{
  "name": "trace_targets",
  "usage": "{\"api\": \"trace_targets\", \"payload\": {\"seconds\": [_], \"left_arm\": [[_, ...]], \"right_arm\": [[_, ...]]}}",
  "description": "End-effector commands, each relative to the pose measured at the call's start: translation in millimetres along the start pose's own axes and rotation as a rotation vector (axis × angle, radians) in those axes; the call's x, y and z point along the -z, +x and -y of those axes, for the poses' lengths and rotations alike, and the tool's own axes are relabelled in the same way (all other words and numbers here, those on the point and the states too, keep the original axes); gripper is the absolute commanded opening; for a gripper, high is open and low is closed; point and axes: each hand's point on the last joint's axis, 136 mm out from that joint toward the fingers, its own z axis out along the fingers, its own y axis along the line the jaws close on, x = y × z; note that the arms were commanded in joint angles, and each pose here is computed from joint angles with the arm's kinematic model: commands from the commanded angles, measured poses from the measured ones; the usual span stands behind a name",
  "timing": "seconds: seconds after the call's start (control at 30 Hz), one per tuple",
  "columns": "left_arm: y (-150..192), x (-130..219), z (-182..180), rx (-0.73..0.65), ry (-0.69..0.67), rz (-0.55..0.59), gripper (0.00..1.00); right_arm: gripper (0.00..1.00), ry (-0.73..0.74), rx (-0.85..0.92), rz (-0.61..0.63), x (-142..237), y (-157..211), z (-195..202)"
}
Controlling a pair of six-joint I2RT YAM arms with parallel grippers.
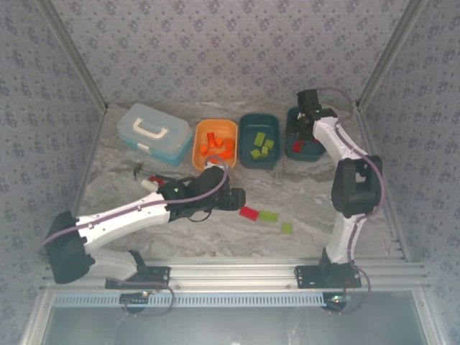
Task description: Sort the legos into containers by color
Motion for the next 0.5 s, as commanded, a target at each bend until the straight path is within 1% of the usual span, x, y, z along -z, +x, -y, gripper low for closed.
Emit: {"api": "trace_targets", "payload": {"seconds": [0.0, 0.1, 0.23, 0.37, 0.47], "left_arm": [[-19.0, -1.2, 27.6, -0.024, 0.058, 0.051, 0.76], [-14.4, -12.6, 35.4, -0.023, 0.06, 0.019, 0.76], [-5.8, -27.4, 49.2, -0.035, 0.066, -0.017, 0.75], [0.2, -38.3, 62.6, -0.092, 0.061, -0.045, 0.75], [4.1, -44.3, 68.1, -0.144, 0.052, -0.08, 0.75]], "right_arm": [[0.37, -0.014, -0.072, -0.076, -13.9, 1.4, 4.6], [0.37, -0.014, -0.098, -0.095, -28.2, -5.3, 10.6], [0.37, -0.019, -0.1, -0.143, -47.5, -1.3, 11.6], [0.39, -0.013, -0.126, -0.177, -60.9, 6.1, 17.6], [0.42, -0.014, -0.141, -0.189, -66.6, 7.2, 21.1]]}}
